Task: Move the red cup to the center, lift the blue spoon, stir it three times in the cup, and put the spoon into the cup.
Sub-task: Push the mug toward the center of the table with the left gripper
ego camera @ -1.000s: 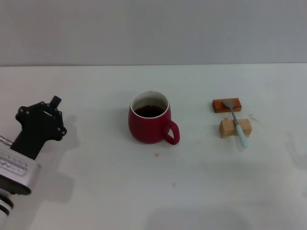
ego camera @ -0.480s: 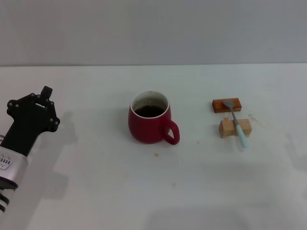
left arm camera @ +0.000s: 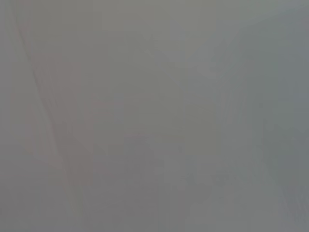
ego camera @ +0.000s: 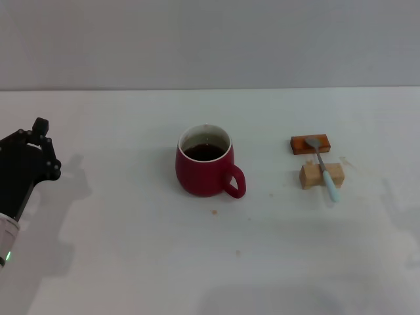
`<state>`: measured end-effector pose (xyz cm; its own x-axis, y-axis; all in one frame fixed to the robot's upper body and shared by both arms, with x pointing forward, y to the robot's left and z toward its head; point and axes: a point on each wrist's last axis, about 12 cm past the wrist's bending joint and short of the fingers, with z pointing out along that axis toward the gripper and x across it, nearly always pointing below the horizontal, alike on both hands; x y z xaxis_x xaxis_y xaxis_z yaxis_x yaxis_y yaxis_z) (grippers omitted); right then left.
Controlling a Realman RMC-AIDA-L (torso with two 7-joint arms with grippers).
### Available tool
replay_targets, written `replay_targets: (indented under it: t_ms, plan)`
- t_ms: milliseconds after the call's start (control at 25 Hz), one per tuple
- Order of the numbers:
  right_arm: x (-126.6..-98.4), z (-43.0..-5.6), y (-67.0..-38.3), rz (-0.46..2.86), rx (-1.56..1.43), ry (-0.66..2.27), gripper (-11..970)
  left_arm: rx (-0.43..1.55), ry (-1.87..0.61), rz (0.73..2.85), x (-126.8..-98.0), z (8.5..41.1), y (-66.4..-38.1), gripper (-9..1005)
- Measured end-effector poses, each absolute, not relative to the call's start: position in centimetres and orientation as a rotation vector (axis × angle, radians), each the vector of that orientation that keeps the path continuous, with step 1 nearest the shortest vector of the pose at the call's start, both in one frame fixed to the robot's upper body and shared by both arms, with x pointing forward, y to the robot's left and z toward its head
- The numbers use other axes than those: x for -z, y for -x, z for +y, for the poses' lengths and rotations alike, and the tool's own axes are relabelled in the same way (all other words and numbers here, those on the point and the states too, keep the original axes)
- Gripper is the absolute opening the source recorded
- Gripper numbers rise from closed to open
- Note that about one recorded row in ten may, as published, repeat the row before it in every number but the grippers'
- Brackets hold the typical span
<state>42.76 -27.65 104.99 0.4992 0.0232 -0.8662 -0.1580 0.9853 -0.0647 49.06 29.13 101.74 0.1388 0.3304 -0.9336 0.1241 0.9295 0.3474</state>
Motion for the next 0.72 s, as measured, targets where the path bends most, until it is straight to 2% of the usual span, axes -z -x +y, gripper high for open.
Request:
replay_targets:
  t_ms: [720]
  plan:
    - [-104.73, -27.33, -42.65, 1.062, -0.128, 0.157, 716, -0.132, -0.325, 1.437, -101.73, 29.66, -48.59, 20]
